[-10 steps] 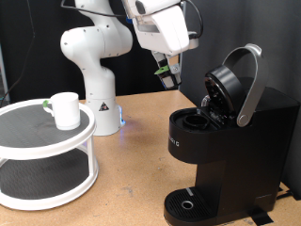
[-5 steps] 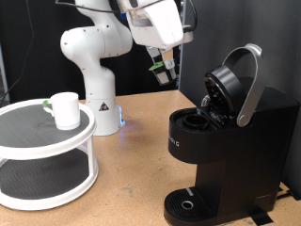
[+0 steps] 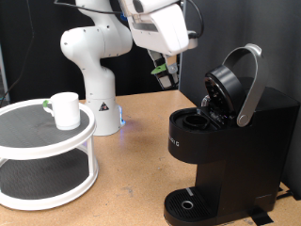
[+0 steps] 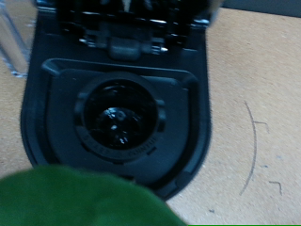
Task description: Make a cup of coffee with the keurig machine
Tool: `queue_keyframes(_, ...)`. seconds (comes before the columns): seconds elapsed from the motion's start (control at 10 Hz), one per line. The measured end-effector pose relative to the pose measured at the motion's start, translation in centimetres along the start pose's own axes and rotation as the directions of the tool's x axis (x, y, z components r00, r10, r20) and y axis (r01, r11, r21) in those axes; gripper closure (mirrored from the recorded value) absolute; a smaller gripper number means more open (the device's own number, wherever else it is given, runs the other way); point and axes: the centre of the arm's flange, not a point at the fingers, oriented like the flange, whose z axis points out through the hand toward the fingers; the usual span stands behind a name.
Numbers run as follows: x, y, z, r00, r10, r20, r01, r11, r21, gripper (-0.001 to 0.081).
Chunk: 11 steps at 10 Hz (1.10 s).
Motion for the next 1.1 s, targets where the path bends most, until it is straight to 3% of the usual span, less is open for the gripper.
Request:
queue_keyframes(0.4,0.6,0.2,0.4,1.0,-0.005,0.004,0.004,0.999,0.041,0.0345)
queue_keyframes(0.7,1.1,0.7,0.4,1.0,0.021,-0.012,-0.021,1.0,0.014,0.0345)
queue_keyframes(1.1,1.9,-0.3,1.5,1.0,0.009,-0.015,-0.008,0.999,0.035,0.0345)
